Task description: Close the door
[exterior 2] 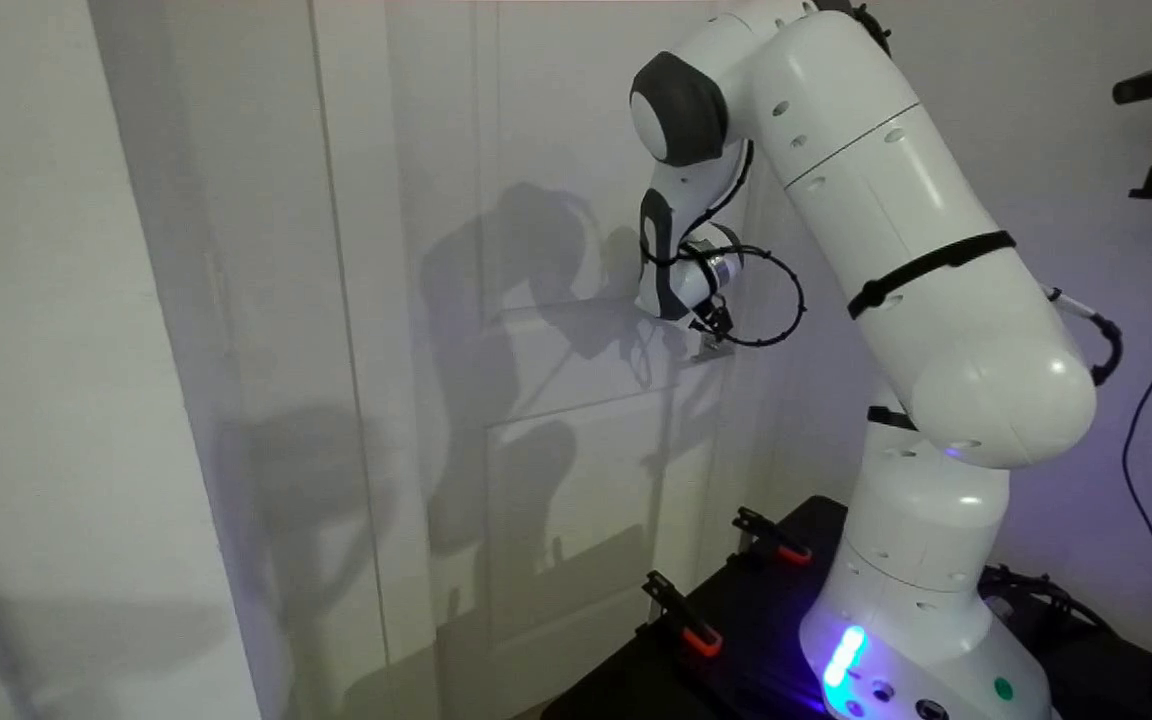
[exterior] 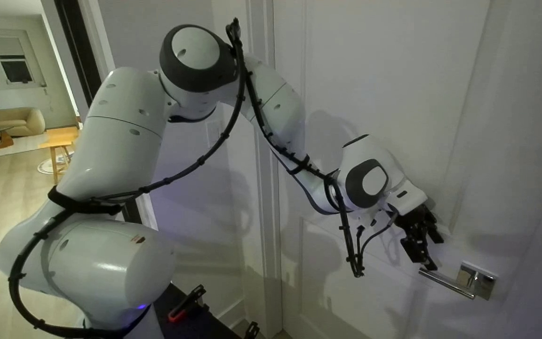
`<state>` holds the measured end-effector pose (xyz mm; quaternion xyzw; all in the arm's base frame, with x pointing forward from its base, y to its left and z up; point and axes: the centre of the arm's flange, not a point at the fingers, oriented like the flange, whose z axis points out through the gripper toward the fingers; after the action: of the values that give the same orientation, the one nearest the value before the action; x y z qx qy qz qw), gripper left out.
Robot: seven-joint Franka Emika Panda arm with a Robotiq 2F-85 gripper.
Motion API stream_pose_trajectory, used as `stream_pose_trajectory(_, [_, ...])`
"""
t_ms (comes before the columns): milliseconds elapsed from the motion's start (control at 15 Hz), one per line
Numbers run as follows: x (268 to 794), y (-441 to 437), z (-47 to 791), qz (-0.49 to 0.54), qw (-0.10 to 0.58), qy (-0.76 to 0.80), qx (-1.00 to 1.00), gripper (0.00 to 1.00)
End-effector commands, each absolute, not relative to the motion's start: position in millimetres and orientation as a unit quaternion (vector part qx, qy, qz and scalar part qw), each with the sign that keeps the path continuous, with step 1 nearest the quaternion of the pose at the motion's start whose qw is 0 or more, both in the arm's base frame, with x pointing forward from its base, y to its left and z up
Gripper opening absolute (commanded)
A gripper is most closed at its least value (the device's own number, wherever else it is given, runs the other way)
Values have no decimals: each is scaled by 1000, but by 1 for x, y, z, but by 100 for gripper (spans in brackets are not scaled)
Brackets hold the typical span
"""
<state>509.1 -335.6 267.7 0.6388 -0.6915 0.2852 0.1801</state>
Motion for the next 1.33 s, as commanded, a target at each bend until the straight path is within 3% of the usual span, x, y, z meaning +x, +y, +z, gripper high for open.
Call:
stream_pose_trajectory(0, [517,-309,291,262,145,-661,688,100])
stream_pose_trajectory(733, [498,-282,335,124,180,-569,793,100])
stream_pose_trajectory(1267, [475,-298,374,32,94,-528,844,100])
